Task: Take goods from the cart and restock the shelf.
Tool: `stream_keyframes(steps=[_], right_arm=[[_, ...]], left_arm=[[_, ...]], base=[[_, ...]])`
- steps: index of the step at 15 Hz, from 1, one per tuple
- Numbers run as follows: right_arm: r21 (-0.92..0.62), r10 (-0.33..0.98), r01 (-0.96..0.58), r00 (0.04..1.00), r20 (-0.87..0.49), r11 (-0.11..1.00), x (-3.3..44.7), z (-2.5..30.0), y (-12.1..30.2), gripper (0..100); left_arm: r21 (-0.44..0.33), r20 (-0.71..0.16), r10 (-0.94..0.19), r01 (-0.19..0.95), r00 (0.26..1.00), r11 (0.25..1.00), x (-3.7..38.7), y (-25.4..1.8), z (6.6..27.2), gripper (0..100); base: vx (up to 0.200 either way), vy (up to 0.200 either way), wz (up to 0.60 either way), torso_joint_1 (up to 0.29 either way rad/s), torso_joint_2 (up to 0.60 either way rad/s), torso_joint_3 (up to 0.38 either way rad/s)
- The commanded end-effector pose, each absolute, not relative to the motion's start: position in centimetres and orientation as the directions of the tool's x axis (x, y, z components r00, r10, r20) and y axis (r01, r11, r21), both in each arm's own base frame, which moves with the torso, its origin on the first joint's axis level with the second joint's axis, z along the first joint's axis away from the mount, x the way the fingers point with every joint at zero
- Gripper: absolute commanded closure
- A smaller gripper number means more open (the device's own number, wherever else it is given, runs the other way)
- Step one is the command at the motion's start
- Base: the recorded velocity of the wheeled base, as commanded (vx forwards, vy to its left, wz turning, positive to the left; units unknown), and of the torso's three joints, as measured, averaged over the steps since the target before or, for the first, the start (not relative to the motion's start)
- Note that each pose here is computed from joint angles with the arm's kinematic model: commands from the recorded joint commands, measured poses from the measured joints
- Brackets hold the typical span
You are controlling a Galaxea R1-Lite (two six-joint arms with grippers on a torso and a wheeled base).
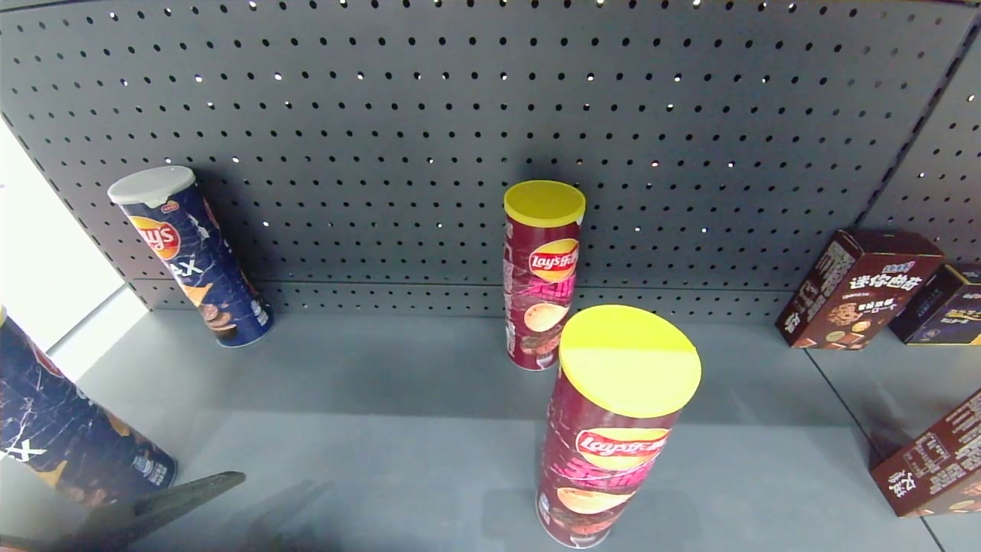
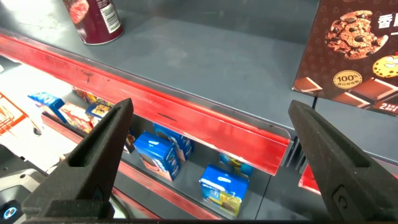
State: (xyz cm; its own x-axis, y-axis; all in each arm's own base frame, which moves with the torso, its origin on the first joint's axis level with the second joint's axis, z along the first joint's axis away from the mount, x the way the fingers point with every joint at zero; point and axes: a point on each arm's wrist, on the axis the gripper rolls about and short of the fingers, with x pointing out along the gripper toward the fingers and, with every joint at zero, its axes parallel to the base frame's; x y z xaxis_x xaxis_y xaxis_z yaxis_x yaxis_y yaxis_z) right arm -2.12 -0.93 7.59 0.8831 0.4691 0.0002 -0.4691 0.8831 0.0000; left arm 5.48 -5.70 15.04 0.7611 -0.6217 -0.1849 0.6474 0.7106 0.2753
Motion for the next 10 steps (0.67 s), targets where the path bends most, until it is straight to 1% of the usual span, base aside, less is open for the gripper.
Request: stream_keyframes(steps=[1,2,4,5,6,7,8,9,10], right_arm=[[0.0,0.47,-0.47,0.883,-0.002,0.883,-2.1,7.6,-0.9,0],[0.0,0.47,-0.47,0.883,-0.002,0.883,-2.1,7.6,-0.9,0],[0.0,0.47,-0.47,0.883,-0.002,0.883,-2.1,7.6,-0.9,0],[0.0,0.47,-0.47,0.883,-0.002,0.883,-2.1,7.6,-0.9,0],[0.0,0.47,-0.47,0.883,-0.002,0.883,-2.1,7.6,-0.9,0],[0.0,0.47,-0.47,0.883,-0.002,0.883,-2.1,7.6,-0.9,0],[0.0,0.47,-0.47,0.883,-0.002,0.883,-2.1,7.6,-0.9,0],[0.0,0.47,-0.47,0.883,-0.002,0.883,-2.1,7.6,-0.9,0],[0.0,0.47,-0.47,0.883,-0.002,0.883,-2.1,7.6,-0.9,0]], left_arm=[[0.268,-0.112,-0.489,0.5,0.865,0.824,3.3,-2.2,12.1,0],[0.263,-0.097,-0.463,0.471,0.881,0.842,2.9,-1.7,11.9,0],[0.26,-0.116,-0.383,0.401,0.916,0.879,2.2,-0.9,11.2,0],[0.258,-0.142,-0.287,0.316,0.947,0.913,1.3,-0.3,10.2,0],[0.259,-0.149,-0.25,0.282,0.957,0.924,1.0,-0.1,9.9,0],[0.26,-0.159,-0.163,0.2,0.974,0.945,-0.1,0.3,8.8,0],[0.251,-0.126,-0.139,0.167,0.982,0.953,-0.7,0.4,8.5,0],[0.238,-0.072,-0.108,0.123,0.992,0.964,-1.2,0.3,8.5,0],[0.223,-0.043,-0.073,0.081,0.996,0.971,-1.4,0.2,8.4,0]], base=[[0.0,0.0,0.0,0.0,0.0,0.0],[0.0,0.0,0.0,0.0,0.0,0.0],[0.0,0.0,0.0,0.0,0.0,0.0],[0.0,0.0,0.0,0.0,0.0,0.0],[0.0,0.0,0.0,0.0,0.0,0.0],[0.0,0.0,0.0,0.0,0.0,0.0],[0.0,0.0,0.0,0.0,0.0,0.0],[0.0,0.0,0.0,0.0,0.0,0.0],[0.0,0.0,0.0,0.0,0.0,0.0]])
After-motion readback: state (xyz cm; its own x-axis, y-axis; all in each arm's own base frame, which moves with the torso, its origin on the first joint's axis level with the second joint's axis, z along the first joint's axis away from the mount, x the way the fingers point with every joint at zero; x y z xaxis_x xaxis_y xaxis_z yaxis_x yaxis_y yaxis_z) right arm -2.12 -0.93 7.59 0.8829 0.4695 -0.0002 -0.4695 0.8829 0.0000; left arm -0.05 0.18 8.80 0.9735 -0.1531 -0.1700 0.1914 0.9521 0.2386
